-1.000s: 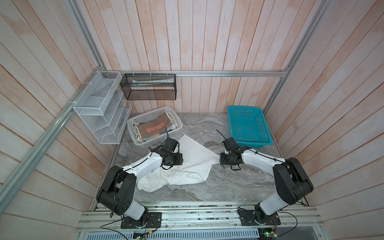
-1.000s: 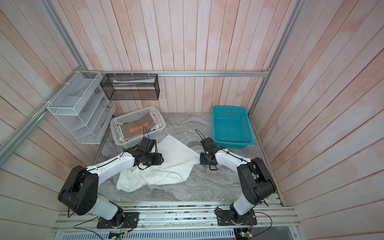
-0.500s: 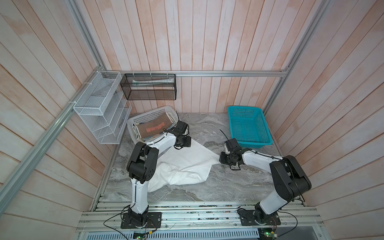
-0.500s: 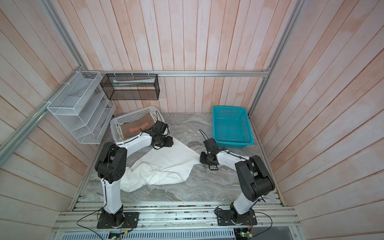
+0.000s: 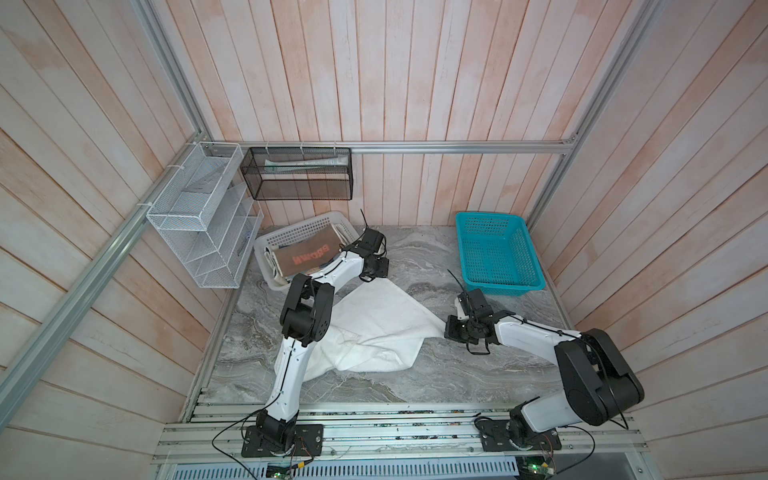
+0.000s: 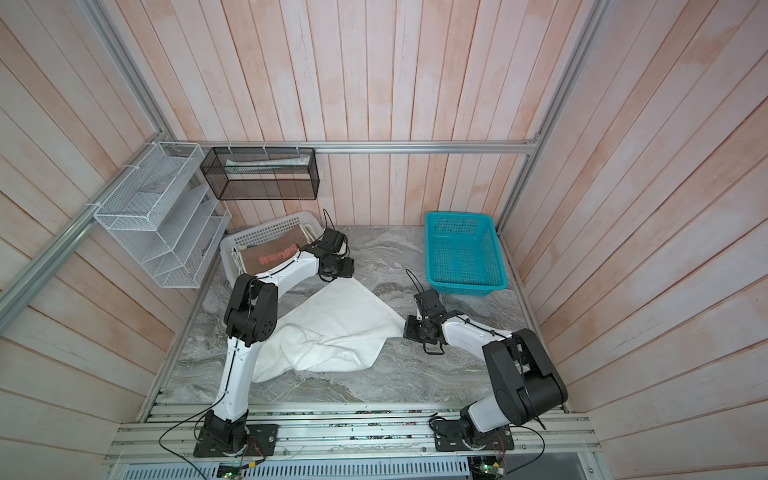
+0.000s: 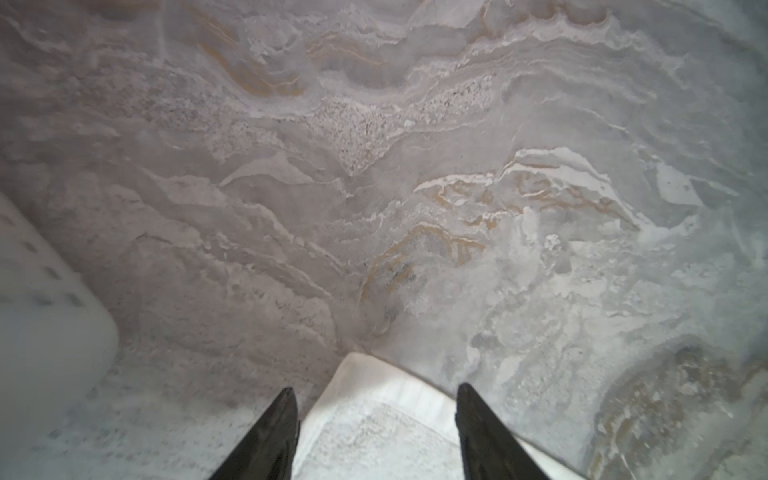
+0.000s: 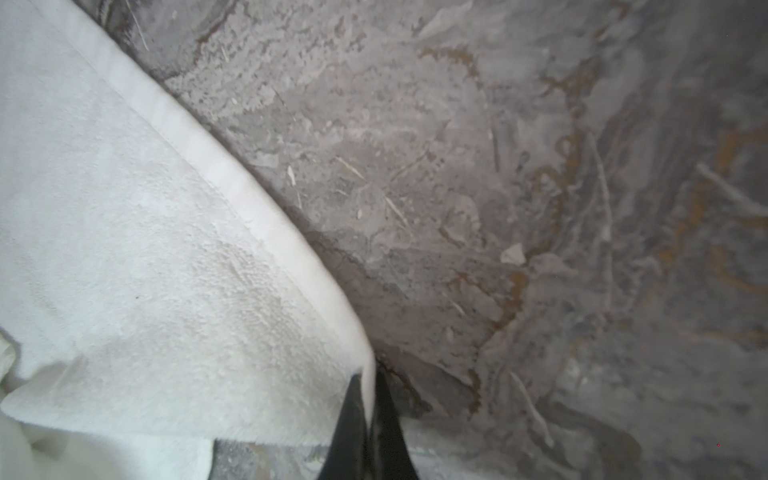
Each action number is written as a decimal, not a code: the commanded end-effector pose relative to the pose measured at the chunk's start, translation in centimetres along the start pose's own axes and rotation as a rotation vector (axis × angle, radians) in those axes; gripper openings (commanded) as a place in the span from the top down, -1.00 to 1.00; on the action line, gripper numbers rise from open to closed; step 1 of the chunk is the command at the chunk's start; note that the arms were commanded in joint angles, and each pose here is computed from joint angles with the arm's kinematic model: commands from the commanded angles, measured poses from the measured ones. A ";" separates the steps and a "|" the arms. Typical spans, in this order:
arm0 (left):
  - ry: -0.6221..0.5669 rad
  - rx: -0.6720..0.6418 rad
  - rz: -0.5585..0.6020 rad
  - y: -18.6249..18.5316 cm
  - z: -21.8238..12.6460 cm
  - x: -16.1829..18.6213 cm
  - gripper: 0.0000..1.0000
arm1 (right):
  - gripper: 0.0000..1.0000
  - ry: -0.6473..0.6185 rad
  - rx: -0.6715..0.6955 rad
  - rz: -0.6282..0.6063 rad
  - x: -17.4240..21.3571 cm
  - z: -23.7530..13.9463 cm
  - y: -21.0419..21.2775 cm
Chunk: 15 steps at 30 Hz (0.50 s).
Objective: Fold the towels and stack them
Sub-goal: 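Grasp the white towel's edge corners with both grippers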
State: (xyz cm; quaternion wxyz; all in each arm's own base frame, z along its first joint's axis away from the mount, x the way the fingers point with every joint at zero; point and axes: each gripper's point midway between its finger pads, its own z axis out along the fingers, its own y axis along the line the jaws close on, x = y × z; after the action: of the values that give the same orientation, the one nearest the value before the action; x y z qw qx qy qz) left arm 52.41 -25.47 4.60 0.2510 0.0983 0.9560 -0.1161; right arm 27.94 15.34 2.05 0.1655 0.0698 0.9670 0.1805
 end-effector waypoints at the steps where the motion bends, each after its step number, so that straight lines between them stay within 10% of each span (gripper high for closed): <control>1: 0.076 0.014 0.033 -0.2 0.8 1.9 -0.24 | 1.00 0.017 0.021 0.002 0.8 -0.2 -0.8; 15: 0.228 0.021 0.079 0.1 3.6 6.9 0.08 | 1.00 0.003 0.040 -0.041 -0.4 -0.7 -0.3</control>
State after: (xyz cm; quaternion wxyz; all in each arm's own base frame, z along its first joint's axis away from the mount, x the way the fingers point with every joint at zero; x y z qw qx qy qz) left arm 51.07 -25.64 2.85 0.2199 0.1333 0.9600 -0.1109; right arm 27.70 15.15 2.06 0.1618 0.0585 0.9698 0.1728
